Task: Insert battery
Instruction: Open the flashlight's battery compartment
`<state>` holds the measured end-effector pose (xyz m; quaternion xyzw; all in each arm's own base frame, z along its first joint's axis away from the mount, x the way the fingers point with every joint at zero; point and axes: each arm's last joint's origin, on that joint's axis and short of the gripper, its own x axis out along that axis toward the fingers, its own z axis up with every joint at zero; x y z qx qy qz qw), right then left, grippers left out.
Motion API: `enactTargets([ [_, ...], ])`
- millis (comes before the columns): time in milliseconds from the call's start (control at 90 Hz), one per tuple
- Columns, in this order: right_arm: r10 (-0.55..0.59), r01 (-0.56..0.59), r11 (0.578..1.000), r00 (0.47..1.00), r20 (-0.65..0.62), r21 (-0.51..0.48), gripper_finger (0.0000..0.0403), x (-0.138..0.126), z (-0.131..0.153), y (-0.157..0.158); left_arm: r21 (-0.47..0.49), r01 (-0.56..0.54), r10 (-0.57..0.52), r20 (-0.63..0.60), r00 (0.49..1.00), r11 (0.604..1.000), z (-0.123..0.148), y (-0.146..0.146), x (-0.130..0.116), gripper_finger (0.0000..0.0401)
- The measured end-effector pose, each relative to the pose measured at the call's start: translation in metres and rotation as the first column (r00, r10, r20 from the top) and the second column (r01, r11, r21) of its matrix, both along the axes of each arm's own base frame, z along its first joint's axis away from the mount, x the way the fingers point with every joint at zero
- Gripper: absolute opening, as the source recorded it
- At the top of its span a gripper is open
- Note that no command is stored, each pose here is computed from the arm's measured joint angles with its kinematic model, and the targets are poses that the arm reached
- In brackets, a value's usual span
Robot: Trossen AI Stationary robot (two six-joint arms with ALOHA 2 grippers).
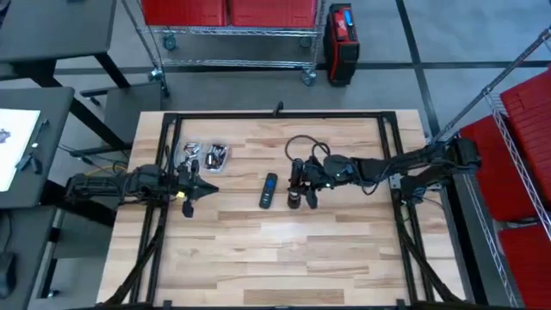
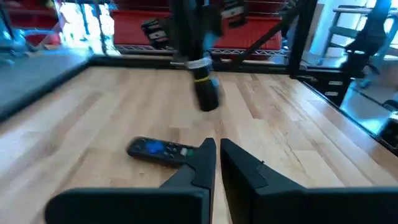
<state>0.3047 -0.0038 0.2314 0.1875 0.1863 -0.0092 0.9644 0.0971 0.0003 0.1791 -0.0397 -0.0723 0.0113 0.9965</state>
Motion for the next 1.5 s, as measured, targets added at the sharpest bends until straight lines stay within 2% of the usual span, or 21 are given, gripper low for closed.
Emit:
enactTargets([
  [133,0.010,-0.010,1.000,1.000,-0.021,0.003,0.0140,0.010,0.032,0.000,-0.138,-0.001,0.036,0.251,0.967,0.990,0.023,0.002,-0.006,0.0005],
  [233,0.011,-0.011,1.000,1.000,0.008,-0.020,0.0140,0.016,0.054,-0.002,-0.206,0.062,0.039,0.450,0.892,0.977,0.041,0.002,-0.016,0.0005],
  [300,0.004,-0.003,1.000,0.999,0.037,-0.024,0.0140,0.018,0.066,-0.005,-0.222,0.093,0.041,0.535,0.844,0.971,0.048,0.003,-0.021,0.0005],
  [433,-0.011,0.013,1.000,0.998,0.070,-0.024,0.0140,0.020,0.080,-0.010,-0.255,0.126,0.035,0.545,0.838,0.959,0.049,0.003,-0.022,0.0005],
  [567,-0.018,0.021,0.999,0.996,0.084,-0.025,0.0140,0.021,0.089,-0.012,-0.404,0.248,0.014,0.544,0.839,0.880,0.048,0.003,-0.021,0.0005],
  [667,-0.024,0.025,0.999,0.997,0.070,-0.024,0.0140,0.021,0.093,-0.014,-0.442,0.152,0.134,0.552,0.823,0.884,0.055,0.007,-0.024,0.0005],
  [778,-0.030,0.033,0.999,0.996,0.083,-0.025,0.0140,0.021,0.098,-0.017,-0.509,0.041,0.264,0.512,0.817,0.860,0.080,0.011,-0.026,0.0003],
  [844,-0.037,0.040,0.999,0.995,0.088,-0.033,0.0140,0.021,0.100,-0.019,-0.482,-0.028,0.282,0.464,0.840,0.876,0.104,0.012,-0.023,0.0001],
  [922,-0.049,0.051,0.998,0.996,0.078,-0.033,0.0140,0.021,0.101,-0.023,-0.424,-0.121,0.291,0.364,0.885,0.898,0.132,0.013,-0.008,0.0000],
  [1033,-0.055,0.058,0.998,0.996,0.072,-0.040,0.0140,0.020,0.103,-0.026,-0.311,-0.208,0.305,0.307,0.902,0.928,0.180,0.014,0.024,0.0000],
  [1122,-0.034,0.042,0.995,0.996,0.088,-0.092,0.0140,0.021,0.109,-0.028,-0.211,-0.238,0.292,0.284,0.913,0.948,0.216,0.014,0.053,0.0000],
  [1211,0.001,0.012,0.990,0.996,0.090,-0.140,0.0140,0.020,0.118,-0.029,-0.127,-0.253,0.275,0.209,0.938,0.959,0.244,0.016,0.086,0.0010],
  [1333,0.011,-0.004,0.985,0.999,0.037,-0.172,0.0140,0.017,0.127,-0.032,-0.076,-0.255,0.259,0.050,0.965,0.964,0.269,0.021,0.128,0.0047],
  [1422,0.022,-0.019,0.980,1.000,0.012,-0.199,0.0140,0.016,0.133,-0.032,-0.044,-0.220,0.219,-0.024,0.975,0.975,0.281,0.026,0.152,0.0083],
  [1500,0.028,-0.021,0.974,0.999,0.025,-0.224,0.0140,0.015,0.137,-0.032,-0.035,-0.137,0.136,-0.020,0.990,0.990,0.290,0.028,0.171,0.0116],
])
